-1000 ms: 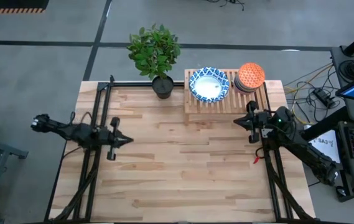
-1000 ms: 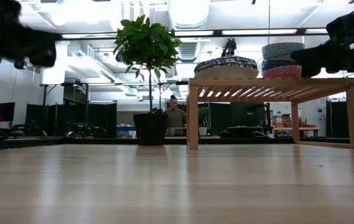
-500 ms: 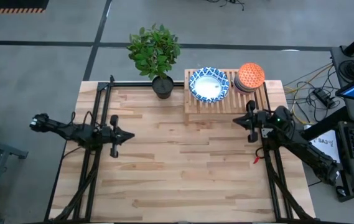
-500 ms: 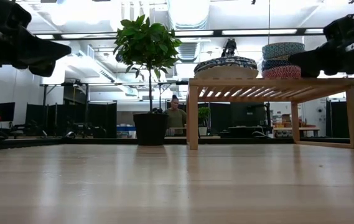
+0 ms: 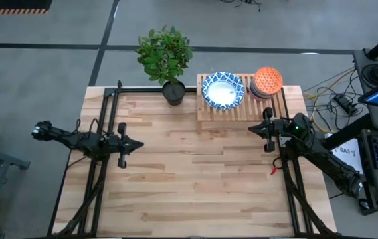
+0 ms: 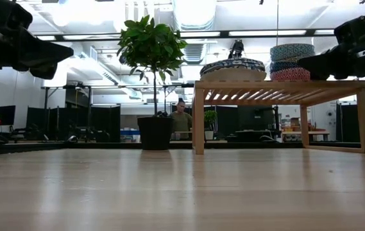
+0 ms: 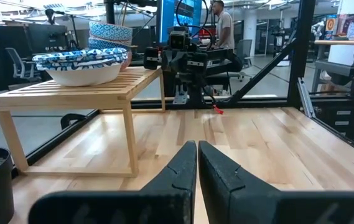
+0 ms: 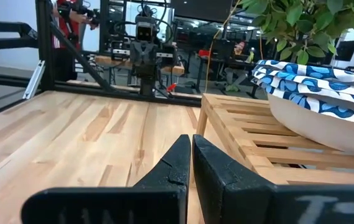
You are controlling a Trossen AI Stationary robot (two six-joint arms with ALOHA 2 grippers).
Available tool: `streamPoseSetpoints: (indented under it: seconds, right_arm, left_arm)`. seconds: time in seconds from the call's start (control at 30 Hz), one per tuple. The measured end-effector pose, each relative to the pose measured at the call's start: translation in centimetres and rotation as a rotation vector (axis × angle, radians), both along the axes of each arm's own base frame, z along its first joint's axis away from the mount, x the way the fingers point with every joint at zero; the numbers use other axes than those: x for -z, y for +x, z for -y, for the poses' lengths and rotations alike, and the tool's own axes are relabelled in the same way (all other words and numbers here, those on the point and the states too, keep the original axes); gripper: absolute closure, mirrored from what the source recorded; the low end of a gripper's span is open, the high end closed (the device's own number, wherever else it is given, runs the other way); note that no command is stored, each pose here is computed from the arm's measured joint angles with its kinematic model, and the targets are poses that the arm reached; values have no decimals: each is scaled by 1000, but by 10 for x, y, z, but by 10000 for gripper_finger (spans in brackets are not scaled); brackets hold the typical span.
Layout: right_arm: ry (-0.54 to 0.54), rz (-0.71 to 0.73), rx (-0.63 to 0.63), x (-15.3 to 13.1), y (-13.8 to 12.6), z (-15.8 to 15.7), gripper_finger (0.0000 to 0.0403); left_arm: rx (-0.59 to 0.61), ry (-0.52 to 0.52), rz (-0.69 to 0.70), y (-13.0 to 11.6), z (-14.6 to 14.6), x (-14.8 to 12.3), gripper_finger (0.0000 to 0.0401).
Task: Place and stack bowls onto a shelf
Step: Return to Home Position
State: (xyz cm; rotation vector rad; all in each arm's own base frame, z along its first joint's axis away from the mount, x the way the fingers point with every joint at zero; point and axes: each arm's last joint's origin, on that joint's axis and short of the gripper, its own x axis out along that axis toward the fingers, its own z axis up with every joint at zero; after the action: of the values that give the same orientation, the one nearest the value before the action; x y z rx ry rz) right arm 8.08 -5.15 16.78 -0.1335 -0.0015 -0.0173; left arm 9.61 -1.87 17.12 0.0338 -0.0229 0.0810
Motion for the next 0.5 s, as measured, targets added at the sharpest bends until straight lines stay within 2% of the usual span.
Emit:
streamPoseSetpoints:
  seconds: [0.23, 0.33, 0.5]
  right_arm:
    - [58, 7, -10, -1, 1, -2, 394]
    - [77, 34, -97, -4, 4, -10, 394]
    - [22, 80, -138, -10, 6, -22, 394]
  left_arm:
    - [0, 0, 0, 0, 0, 0, 401]
    - [0, 0, 0, 0, 0, 0, 401]
    - [-1, 0, 0, 0, 0, 0, 401]
